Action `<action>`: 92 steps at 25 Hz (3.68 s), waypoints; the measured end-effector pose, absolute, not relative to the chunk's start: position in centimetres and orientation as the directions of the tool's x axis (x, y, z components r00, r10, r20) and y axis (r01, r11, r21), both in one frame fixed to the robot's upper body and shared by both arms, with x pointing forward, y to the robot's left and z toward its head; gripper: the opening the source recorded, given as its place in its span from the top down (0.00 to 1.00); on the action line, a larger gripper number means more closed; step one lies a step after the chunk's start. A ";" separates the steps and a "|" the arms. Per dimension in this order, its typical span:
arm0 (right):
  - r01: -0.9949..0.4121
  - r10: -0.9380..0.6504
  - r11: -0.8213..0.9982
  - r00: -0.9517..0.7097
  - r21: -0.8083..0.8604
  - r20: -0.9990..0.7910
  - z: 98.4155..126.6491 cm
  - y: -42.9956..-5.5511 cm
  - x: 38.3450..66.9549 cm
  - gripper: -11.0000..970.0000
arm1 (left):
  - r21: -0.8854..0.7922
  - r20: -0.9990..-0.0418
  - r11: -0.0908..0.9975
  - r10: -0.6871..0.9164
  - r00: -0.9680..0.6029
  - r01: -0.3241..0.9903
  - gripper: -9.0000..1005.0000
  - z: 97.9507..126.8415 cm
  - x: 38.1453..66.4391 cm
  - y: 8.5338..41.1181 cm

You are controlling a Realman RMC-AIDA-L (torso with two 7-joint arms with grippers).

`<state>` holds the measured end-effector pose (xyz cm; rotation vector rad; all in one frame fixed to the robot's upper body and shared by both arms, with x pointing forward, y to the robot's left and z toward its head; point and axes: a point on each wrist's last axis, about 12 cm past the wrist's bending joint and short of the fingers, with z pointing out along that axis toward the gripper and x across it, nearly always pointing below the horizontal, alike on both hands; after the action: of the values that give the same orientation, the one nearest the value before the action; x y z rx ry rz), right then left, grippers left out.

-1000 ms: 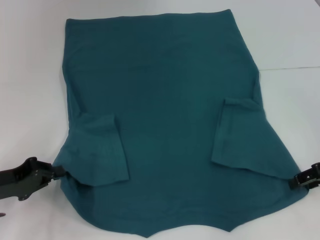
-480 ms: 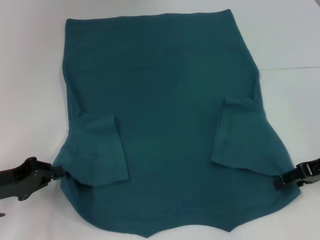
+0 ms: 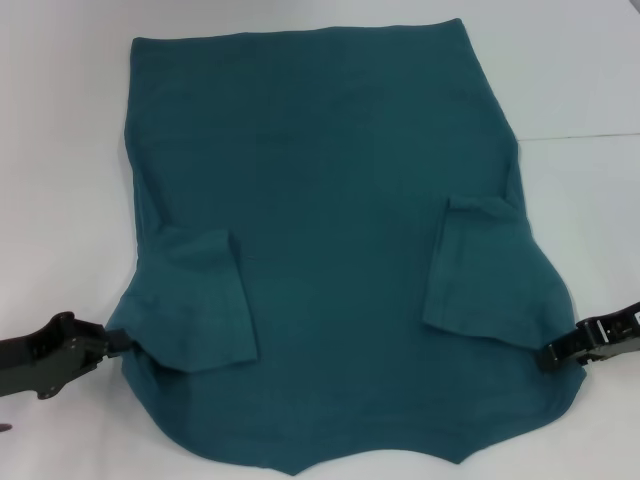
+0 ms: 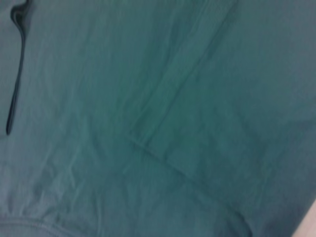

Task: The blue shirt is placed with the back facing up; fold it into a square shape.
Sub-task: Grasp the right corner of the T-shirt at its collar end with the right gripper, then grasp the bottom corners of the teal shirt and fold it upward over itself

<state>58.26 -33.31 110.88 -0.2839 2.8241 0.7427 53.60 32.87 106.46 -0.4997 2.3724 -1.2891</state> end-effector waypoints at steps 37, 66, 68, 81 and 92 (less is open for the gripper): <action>-0.231 -0.109 0.797 -0.964 0.557 -0.244 111.7 -35.2 55.9 0.95 | -0.855 -0.210 0.517 -0.311 -0.927 0.020 0.99 107.6 51.4 33.2; -0.290 -0.150 0.647 -0.955 0.705 -0.256 111.9 -35.4 51.8 0.95 | -0.887 -0.173 0.454 -0.170 -0.970 0.079 0.99 109.2 48.2 34.0; -0.312 -0.122 0.639 -0.944 0.703 -0.308 113.0 -35.9 52.6 0.95 | -0.896 -0.191 0.435 -0.196 -0.962 0.090 0.99 110.0 49.4 34.0; -0.225 0.320 0.713 -0.738 0.663 -0.595 117.0 -39.0 59.7 0.95 | -0.831 -0.308 0.554 -0.375 -0.874 0.055 0.99 112.9 61.0 30.9; -0.166 0.204 0.874 -0.726 0.456 -0.657 111.8 -32.9 64.5 0.95 | -0.664 -0.437 0.747 -0.346 -0.830 0.038 0.99 111.7 64.8 27.2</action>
<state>64.48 -32.92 111.78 0.0267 2.2957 0.6422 64.79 27.22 111.68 -0.2318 2.3945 -0.9255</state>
